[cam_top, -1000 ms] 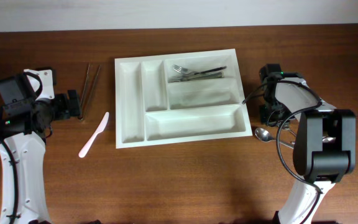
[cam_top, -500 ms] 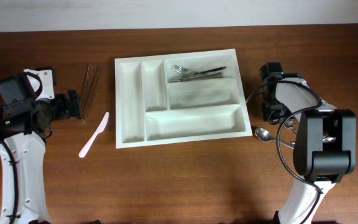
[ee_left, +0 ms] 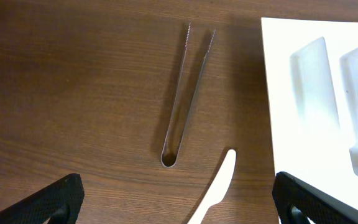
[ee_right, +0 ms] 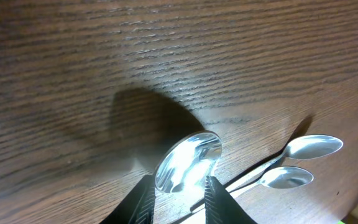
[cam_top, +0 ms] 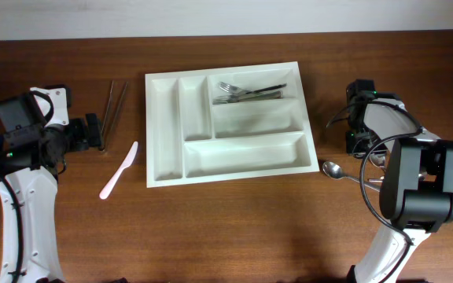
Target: Pack container
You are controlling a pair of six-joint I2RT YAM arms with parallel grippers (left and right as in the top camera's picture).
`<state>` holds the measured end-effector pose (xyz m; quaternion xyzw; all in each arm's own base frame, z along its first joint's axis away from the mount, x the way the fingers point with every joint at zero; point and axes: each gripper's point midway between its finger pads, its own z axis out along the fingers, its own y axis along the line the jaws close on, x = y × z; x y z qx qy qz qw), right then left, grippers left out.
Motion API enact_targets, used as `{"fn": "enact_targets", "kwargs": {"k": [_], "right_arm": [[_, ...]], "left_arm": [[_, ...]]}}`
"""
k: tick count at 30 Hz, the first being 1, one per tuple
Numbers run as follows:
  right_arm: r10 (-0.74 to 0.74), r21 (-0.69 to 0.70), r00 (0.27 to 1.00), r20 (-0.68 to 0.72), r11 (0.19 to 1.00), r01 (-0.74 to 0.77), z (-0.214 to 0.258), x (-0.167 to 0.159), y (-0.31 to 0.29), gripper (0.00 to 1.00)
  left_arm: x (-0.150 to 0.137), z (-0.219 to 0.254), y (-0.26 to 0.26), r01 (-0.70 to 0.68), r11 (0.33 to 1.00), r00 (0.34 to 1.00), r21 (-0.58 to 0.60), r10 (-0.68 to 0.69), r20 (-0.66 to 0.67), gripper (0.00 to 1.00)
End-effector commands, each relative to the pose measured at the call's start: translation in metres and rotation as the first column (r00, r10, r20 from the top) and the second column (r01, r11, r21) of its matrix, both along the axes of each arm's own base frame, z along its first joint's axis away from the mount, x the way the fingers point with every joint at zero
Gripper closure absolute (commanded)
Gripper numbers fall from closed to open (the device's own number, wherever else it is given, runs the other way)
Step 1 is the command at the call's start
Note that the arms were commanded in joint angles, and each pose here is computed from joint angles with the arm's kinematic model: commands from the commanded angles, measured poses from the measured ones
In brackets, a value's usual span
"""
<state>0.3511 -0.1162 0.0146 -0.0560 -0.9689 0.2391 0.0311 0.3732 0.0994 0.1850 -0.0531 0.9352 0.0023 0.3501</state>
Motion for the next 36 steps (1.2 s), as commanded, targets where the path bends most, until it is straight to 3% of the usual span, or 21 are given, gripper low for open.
{"fn": "enact_targets", "kwargs": {"k": [1,10,36], "right_arm": [[-0.005,-0.021,0.999,-0.039,1.000,0.004,-0.006,-0.007,-0.002,0.73],[-0.069,-0.023,0.993,-0.093,0.997,0.067,-0.008,-0.026,0.000,0.73],[-0.066,-0.117,0.996,-0.060,0.991,0.059,-0.024,-0.012,-0.015,0.76]], "left_arm": [[0.004,0.008,0.000,0.016,1.000,1.000,0.005,-0.016,0.022,0.01],[0.004,0.008,0.000,0.016,1.000,1.000,0.005,-0.016,0.022,0.01],[0.004,0.008,0.000,0.016,1.000,1.000,0.005,-0.016,0.022,0.01]]}}
